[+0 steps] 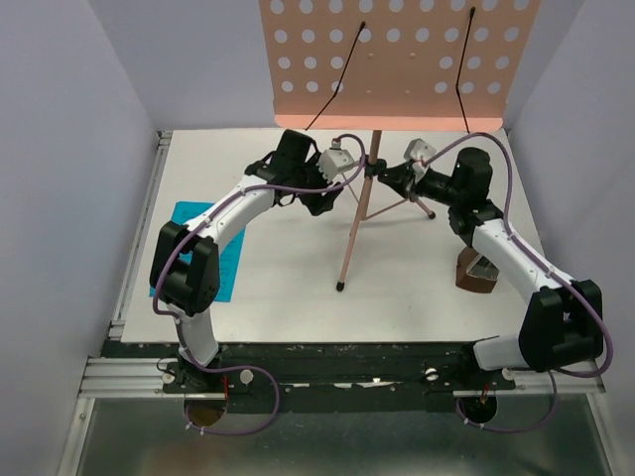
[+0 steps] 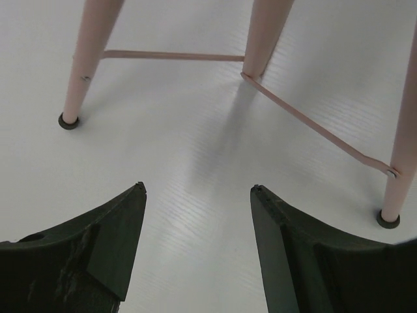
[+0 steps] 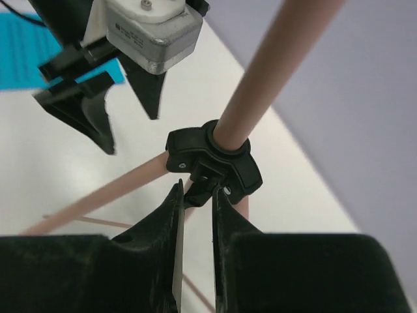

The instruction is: Pack up the instrument practice props

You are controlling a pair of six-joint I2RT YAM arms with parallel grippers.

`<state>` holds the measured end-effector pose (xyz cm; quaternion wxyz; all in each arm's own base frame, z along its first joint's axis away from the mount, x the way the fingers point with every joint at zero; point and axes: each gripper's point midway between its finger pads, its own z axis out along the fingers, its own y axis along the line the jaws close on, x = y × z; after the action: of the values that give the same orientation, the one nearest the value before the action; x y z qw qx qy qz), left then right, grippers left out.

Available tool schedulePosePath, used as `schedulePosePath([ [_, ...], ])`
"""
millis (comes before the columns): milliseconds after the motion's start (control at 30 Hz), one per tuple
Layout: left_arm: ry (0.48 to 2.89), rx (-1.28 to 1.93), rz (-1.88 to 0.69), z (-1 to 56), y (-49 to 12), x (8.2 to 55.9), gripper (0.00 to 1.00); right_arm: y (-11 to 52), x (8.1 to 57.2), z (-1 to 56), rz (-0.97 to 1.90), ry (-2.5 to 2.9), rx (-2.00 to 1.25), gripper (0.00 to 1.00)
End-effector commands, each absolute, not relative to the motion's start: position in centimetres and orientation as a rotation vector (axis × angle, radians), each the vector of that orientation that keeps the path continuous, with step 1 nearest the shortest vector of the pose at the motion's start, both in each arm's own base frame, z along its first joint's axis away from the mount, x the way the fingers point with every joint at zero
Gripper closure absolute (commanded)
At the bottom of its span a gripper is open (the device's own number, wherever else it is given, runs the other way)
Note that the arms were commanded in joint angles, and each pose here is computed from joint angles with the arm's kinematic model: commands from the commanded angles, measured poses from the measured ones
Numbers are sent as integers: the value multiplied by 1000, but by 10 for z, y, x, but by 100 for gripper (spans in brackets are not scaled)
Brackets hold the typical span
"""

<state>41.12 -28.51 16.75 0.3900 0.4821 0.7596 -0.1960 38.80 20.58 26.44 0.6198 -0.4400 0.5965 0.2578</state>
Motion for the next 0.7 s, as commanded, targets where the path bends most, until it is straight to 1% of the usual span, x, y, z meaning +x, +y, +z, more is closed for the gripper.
schedulePosePath([
  [0, 1946, 1271, -528, 169, -278, 385, 26, 207, 380, 238, 138, 917, -1498, 99],
  [100, 1950, 1272, -523, 168, -277, 384, 26, 210, 370, 226, -126, 585, -1683, 100],
  [200, 1949, 1272, -525, 169, -277, 383, 26, 213, 367, 232, -264, 412, -1674, 99],
  [233, 1946, 1272, -524, 170, -276, 383, 26, 214, 365, 233, -299, 367, -1676, 94],
  [267, 1946, 1271, -521, 170, -275, 383, 26, 213, 364, 237, -329, 342, -1659, 79],
  [300, 1945, 1267, -515, 172, -274, 383, 25, 212, 364, 241, -339, 347, -1635, 61],
  [333, 1945, 1263, -515, 174, -273, 382, 24, 210, 364, 245, -348, 363, -1612, 49],
  [367, 1941, 1264, -512, 177, -272, 381, 23, 206, 363, 252, -350, 396, -1586, 41],
  [467, 1934, 1253, -509, 186, -264, 376, 18, 192, 360, 269, -258, 619, -1460, 33],
  [533, 1929, 1237, -508, 194, -258, 371, 14, 178, 354, 274, -124, 861, -1333, 31],
  [667, 1930, 1224, -496, 201, -245, 361, 11, 146, 345, 256, 142, 1420, -926, 29],
])
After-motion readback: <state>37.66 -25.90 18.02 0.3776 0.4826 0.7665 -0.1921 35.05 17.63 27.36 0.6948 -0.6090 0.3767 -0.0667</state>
